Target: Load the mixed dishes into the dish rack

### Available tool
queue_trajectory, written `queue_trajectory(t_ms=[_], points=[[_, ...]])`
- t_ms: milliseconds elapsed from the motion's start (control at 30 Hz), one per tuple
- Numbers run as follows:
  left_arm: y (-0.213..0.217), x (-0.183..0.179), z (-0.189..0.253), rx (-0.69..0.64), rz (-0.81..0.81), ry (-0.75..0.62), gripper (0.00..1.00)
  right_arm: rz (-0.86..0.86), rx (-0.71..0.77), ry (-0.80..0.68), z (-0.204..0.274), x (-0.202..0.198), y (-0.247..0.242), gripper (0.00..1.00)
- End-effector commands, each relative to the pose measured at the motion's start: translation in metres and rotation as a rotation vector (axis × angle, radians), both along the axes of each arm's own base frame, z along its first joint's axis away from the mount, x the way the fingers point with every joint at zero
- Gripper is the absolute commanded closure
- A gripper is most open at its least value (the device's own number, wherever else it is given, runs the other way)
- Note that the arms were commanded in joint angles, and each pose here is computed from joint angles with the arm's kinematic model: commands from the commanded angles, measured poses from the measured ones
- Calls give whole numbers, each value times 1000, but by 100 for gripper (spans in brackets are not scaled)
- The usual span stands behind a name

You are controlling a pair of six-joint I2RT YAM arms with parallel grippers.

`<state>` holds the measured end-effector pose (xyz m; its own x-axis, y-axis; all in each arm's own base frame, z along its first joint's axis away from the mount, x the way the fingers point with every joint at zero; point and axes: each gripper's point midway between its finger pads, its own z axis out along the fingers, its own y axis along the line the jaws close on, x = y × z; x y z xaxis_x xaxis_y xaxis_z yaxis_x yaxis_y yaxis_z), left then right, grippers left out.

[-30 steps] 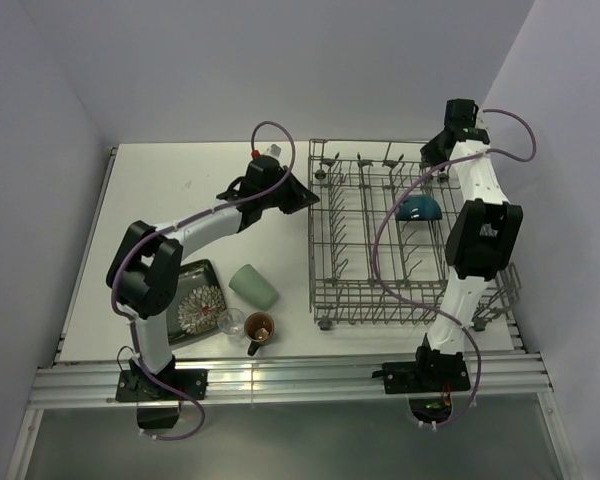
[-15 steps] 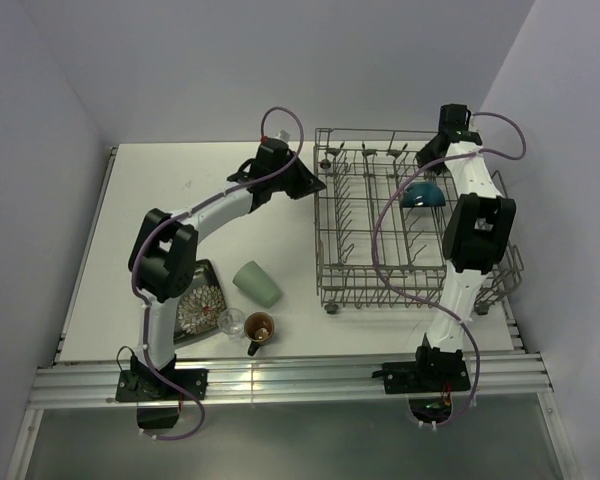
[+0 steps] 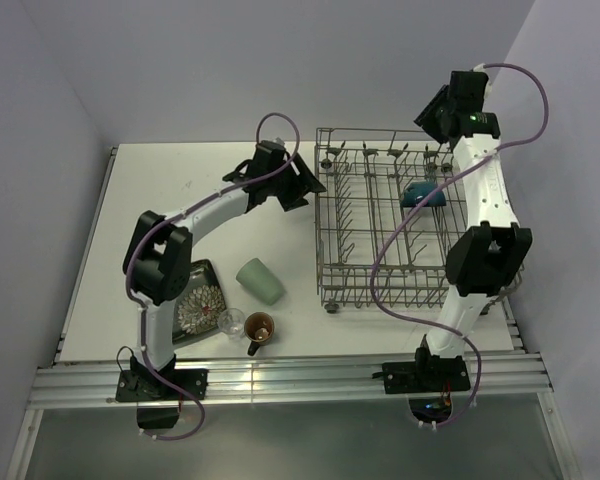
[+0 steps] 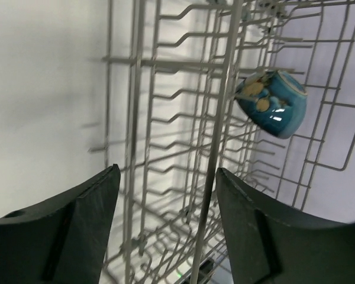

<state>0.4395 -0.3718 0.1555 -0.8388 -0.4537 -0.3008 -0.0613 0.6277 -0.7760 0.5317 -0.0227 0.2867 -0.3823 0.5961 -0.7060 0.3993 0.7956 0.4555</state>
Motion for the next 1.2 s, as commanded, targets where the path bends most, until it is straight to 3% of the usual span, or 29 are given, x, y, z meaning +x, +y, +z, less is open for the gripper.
queue_trajectory(t_ms=[0,233,467,600,733,900,1167], points=[[28,-12,62,22,21,-122,28,41,9,-38,42,-31,8,52],[96,-46,97,163,-1,-239,18,163,55,-71,85,-101,56,48],[178,-87,30,327,-63,-52,18,443,143,-116,100,-205,134,48],[189,-103,7,321,-112,-5,18,527,194,-116,86,-262,144,48],[181,-121,-9,272,-197,23,19,545,157,-112,66,-312,134,48],[178,-138,-23,235,-237,42,20,562,130,-138,69,-338,129,48],[174,-163,-55,175,-264,112,21,574,100,-188,87,-344,126,48]])
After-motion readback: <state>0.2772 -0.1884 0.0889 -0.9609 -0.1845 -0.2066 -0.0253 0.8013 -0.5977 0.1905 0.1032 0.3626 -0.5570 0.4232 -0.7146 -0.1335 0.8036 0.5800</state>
